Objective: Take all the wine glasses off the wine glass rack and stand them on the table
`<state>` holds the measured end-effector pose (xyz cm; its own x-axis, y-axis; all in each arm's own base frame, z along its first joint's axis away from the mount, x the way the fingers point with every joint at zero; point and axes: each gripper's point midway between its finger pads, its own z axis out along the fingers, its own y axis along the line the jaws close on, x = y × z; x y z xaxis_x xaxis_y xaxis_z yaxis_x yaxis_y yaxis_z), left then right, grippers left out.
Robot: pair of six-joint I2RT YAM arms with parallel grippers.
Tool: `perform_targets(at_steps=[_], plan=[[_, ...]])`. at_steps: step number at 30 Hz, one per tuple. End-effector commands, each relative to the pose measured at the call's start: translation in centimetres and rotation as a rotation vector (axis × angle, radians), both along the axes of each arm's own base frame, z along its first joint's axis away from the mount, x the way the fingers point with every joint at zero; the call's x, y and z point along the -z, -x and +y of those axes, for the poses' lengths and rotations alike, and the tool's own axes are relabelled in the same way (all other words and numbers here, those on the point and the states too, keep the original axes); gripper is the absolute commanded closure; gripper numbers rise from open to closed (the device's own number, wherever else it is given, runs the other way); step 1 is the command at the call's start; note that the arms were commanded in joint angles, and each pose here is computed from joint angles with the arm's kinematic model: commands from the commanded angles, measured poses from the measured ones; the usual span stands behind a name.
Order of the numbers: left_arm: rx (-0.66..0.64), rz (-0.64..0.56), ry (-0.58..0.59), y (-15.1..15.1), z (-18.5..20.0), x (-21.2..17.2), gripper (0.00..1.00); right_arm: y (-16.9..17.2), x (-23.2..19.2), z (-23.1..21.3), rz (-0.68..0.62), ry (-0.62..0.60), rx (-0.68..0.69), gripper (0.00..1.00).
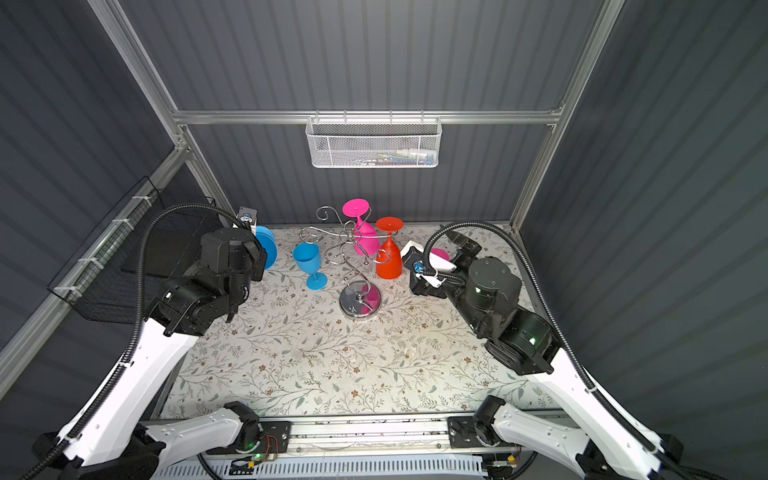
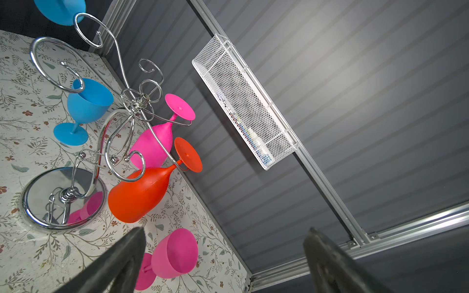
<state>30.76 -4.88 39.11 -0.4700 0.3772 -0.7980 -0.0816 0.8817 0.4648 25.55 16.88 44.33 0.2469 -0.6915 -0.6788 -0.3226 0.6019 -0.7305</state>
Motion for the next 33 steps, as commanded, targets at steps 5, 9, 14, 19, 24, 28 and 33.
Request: perform_targets(at_steps=[5,9,14,19,24,28,33], plan=[[0.018,0.234,0.126,1.7,-0.3,5.9,1.0,0.2,-0.3,-0.1,-0.008,-0.028,-0.003,0.01],[0.053,0.368,0.189,1.8,-0.9,8.5,1.0,0.2,-0.2,0.0,-0.005,-0.029,-0.005,0.01],[0.099,0.52,0.275,2.1,-2.2,12.0,1.0,0.4,-0.1,-0.2,-0.001,-0.04,-0.001,0.01],[0.129,0.64,0.325,2.2,-3.3,14.8,1.0,0.5,0.2,-0.5,0.009,-0.044,0.005,0.01],[0.149,0.74,0.355,2.2,-4.2,17.1,1.0,0.6,0.2,-0.6,0.014,-0.051,0.006,0.01],[0.158,0.782,0.355,2.1,-4.6,18.7,1.0,0.6,0.4,-0.6,0.021,-0.047,0.007,0.01],[0.173,0.831,0.368,1.8,-5.2,20.4,1.0,0.4,0.7,-0.5,0.029,-0.041,0.01,0.01]])
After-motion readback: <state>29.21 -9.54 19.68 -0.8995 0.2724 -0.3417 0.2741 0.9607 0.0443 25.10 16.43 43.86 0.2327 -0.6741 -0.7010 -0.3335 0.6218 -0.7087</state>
